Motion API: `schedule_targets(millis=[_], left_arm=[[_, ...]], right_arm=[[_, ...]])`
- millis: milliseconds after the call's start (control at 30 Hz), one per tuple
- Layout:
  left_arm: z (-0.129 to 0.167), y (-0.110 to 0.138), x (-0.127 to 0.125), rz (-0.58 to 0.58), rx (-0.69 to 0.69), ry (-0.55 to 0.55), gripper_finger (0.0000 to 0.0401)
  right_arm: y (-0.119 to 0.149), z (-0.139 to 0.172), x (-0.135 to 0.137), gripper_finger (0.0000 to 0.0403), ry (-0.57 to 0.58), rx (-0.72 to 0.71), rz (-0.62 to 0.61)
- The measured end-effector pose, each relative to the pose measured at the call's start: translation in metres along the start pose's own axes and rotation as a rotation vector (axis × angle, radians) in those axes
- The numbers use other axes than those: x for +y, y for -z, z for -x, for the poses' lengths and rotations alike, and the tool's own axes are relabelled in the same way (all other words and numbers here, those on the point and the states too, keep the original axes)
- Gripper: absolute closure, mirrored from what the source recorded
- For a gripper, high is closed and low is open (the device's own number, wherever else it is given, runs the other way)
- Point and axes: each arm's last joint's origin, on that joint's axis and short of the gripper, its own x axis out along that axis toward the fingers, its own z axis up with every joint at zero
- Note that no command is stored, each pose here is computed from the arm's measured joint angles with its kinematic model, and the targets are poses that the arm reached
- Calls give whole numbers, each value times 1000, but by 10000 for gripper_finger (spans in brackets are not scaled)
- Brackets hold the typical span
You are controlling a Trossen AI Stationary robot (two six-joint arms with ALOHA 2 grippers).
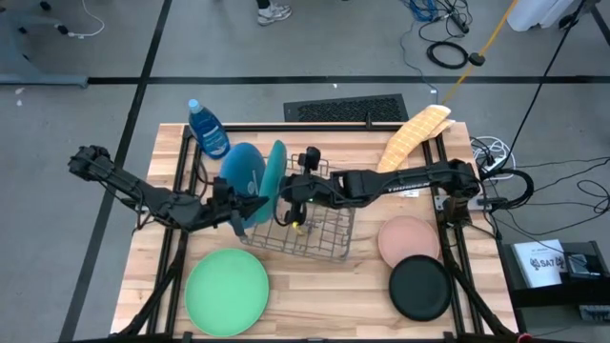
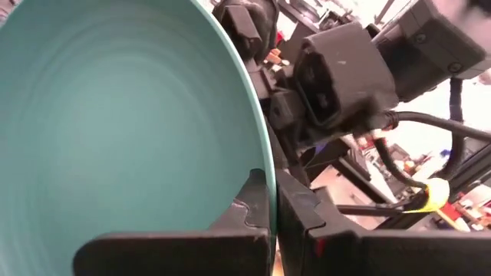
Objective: Sort dishes
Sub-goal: Put the blue green plate into the dish rack
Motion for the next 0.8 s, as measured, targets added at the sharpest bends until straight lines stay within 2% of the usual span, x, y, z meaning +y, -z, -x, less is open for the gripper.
schedule_targets(millis=[333, 600, 800], left_arm=[[0, 2, 2, -13, 6, -31, 399], [0, 3, 3, 54, 11, -41, 395], [-1, 8, 8, 68, 33, -93, 394]], right_arm=[[8, -8, 4, 402, -2, -28, -4], [12, -11, 6, 403, -9, -29, -3], [10, -11, 6, 403, -25, -49, -6]])
